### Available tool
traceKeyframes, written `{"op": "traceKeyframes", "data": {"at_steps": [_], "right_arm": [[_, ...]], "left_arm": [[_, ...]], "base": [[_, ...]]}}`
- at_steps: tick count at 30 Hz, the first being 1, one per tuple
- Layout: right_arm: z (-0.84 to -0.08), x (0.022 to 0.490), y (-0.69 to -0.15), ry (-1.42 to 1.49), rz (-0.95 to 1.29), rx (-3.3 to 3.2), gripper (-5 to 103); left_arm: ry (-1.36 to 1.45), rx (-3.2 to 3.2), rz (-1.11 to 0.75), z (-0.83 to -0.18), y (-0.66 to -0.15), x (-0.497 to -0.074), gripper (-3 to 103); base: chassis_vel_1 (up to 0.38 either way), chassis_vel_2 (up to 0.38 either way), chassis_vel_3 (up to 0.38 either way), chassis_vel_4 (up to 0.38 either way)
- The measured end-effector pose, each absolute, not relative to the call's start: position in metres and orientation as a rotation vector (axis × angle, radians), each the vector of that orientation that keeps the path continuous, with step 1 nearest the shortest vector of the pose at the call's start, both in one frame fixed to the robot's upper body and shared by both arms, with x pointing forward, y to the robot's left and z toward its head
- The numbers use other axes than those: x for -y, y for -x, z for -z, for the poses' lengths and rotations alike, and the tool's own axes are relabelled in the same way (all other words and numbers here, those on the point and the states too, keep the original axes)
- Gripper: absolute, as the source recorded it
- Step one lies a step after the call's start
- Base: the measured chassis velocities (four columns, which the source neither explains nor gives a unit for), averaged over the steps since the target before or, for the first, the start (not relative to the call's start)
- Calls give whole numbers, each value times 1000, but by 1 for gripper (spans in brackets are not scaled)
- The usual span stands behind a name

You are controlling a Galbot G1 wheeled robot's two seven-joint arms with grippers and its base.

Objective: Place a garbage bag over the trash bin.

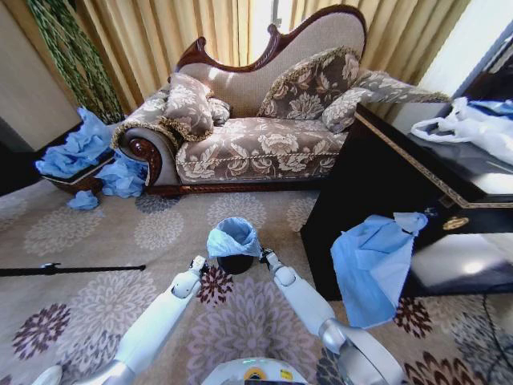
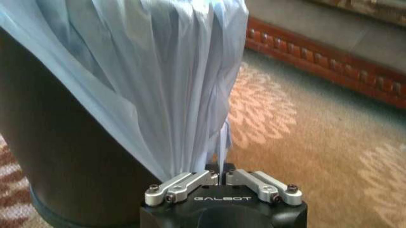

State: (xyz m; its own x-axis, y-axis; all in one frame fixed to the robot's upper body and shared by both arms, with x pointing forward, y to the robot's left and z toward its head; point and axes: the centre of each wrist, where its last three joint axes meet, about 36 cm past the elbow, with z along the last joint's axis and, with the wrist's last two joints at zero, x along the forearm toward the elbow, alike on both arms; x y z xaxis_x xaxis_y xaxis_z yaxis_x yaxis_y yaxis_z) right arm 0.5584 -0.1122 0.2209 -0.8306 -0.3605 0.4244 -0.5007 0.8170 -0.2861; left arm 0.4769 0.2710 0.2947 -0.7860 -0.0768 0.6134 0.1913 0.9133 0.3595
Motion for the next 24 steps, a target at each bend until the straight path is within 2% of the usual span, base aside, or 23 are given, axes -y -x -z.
{"op": "traceKeyframes", "data": {"at_steps": [1,2,5,6,8,9,10,11,12,13,14,15,16,17,18,19,20,21,22,23,24], "right_arm": [[-222,113,-558,-650,-555,2650,7],[-222,113,-558,-650,-555,2650,7],[-222,109,-557,-653,-548,2655,23],[-222,109,-557,-653,-548,2655,23],[-222,106,-555,-656,-543,2660,33],[-222,105,-555,-659,-542,2661,33],[-222,104,-554,-661,-543,2662,39],[-222,104,-554,-661,-543,2662,39],[-222,104,-554,-661,-543,2664,44],[-222,103,-554,-662,-544,2666,50],[-223,103,-553,-665,-546,2667,56],[-223,103,-553,-665,-546,2667,56],[-223,103,-553,-666,-548,2667,61],[-223,103,-554,-667,-548,2668,66],[-224,102,-554,-667,-548,2669,66],[-224,102,-554,-667,-548,2669,66],[-224,102,-554,-668,-549,2670,77],[-224,102,-554,-667,-549,2671,77],[-224,102,-555,-666,-548,2672,83],[-224,102,-555,-666,-548,2672,83],[-224,101,-555,-666,-548,2672,88]], "left_arm": [[45,2413,550,-299,-471,-266,-2],[45,2413,550,-299,-471,-266,-2],[-37,2442,583,-308,-449,-259,14],[-37,2442,583,-308,-449,-259,14],[-25,2481,630,-311,-428,-263,24],[-12,2506,653,-308,-420,-265,30],[16,2538,679,-304,-410,-269,30],[16,2538,679,-304,-410,-269,30],[65,2589,688,-302,-399,-274,41],[108,2634,682,-300,-391,-278,41],[176,2694,657,-295,-382,-285,52],[176,2694,657,-295,-382,-285,52],[229,2731,633,-294,-378,-290,57],[258,2757,614,-292,-376,-292,57],[278,2783,597,-290,-374,-294,62],[278,2783,597,-290,-374,-294,62],[299,2817,578,-288,-373,-297,68],[306,2833,572,-286,-373,-297,74],[310,2848,565,-285,-375,-296,79],[310,2848,565,-285,-375,-296,79],[314,2859,562,-284,-377,-296,84]], "base": [[0,0,0,0],[0,0,0,0],[0,0,0,0],[0,0,0,0],[0,0,0,0],[0,0,0,0],[0,0,0,0],[0,0,0,0],[0,0,0,0],[0,0,0,0],[0,0,0,0],[0,0,0,0],[0,0,0,0],[0,0,0,0],[0,0,0,0],[0,0,0,0],[0,0,0,0],[0,0,0,0],[0,0,0,0],[0,0,0,0],[0,0,0,0]]}}
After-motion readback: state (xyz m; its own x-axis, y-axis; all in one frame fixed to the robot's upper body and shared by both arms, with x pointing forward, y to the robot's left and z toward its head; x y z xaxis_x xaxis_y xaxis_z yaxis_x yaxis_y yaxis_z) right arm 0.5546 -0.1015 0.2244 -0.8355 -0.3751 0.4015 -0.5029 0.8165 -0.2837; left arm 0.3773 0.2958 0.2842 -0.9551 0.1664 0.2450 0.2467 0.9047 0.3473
